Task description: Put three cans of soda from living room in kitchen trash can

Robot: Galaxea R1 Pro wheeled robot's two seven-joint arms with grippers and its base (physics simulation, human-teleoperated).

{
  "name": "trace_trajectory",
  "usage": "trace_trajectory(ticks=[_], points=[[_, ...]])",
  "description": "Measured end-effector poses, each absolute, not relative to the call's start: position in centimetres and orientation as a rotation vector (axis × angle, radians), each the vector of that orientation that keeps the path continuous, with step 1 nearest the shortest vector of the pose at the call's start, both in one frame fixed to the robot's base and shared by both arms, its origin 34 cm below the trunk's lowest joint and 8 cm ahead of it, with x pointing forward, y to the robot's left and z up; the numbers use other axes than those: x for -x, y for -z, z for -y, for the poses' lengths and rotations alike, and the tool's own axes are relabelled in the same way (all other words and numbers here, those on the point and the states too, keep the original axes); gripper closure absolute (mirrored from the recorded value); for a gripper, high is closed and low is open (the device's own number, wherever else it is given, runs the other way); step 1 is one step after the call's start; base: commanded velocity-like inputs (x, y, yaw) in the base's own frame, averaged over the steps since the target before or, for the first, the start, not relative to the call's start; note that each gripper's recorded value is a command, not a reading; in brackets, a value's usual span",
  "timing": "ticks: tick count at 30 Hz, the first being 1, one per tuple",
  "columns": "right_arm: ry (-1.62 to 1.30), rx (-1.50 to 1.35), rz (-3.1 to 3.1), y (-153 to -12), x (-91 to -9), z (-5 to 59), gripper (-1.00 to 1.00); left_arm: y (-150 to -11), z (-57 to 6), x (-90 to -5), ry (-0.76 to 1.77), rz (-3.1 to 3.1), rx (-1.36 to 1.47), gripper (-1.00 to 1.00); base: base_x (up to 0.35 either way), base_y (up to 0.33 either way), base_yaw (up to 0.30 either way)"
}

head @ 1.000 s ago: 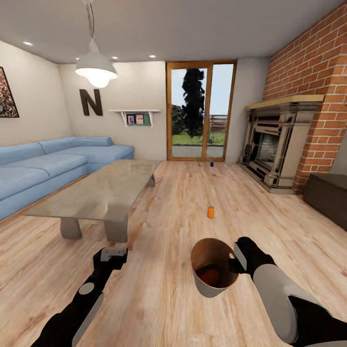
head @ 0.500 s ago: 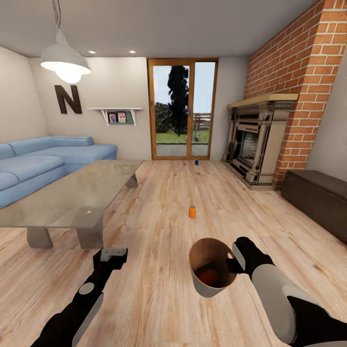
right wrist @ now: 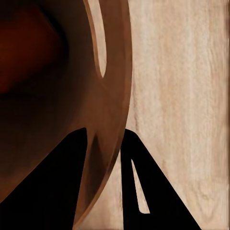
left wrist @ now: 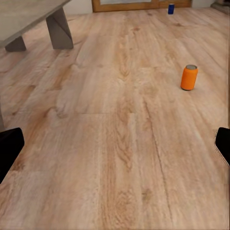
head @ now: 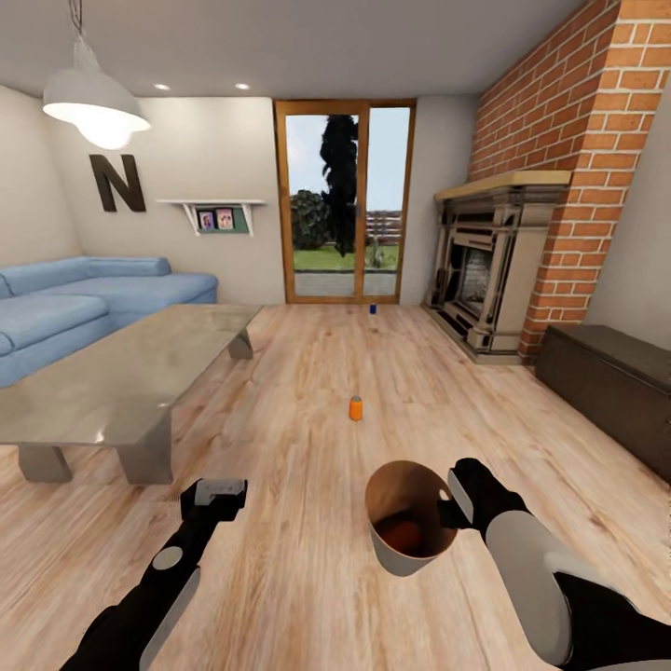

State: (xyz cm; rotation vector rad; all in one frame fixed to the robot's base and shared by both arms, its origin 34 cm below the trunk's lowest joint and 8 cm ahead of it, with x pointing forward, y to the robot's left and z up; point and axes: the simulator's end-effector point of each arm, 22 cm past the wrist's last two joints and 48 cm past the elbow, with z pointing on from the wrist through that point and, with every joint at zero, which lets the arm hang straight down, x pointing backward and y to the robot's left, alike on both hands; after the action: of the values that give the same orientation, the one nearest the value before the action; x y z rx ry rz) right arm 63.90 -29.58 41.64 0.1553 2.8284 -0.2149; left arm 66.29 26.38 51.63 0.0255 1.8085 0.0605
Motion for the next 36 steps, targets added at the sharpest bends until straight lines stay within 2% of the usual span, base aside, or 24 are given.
trace_trajectory(ticks=[20,36], points=[[0.224,-0.152,-2.858,-40.0,-63.6,29.7,1.0,-49.9,-26.4,-66.3,-0.059,-1.839,-0.027,-1.0,0.136,-0.295,0.0],[0.227,-0.148,-2.865,-39.6,-63.5,29.6,1.0,-49.4,-26.4,-66.2,-0.059,-1.848,-0.027,-1.0,0.247,-0.224,0.0]])
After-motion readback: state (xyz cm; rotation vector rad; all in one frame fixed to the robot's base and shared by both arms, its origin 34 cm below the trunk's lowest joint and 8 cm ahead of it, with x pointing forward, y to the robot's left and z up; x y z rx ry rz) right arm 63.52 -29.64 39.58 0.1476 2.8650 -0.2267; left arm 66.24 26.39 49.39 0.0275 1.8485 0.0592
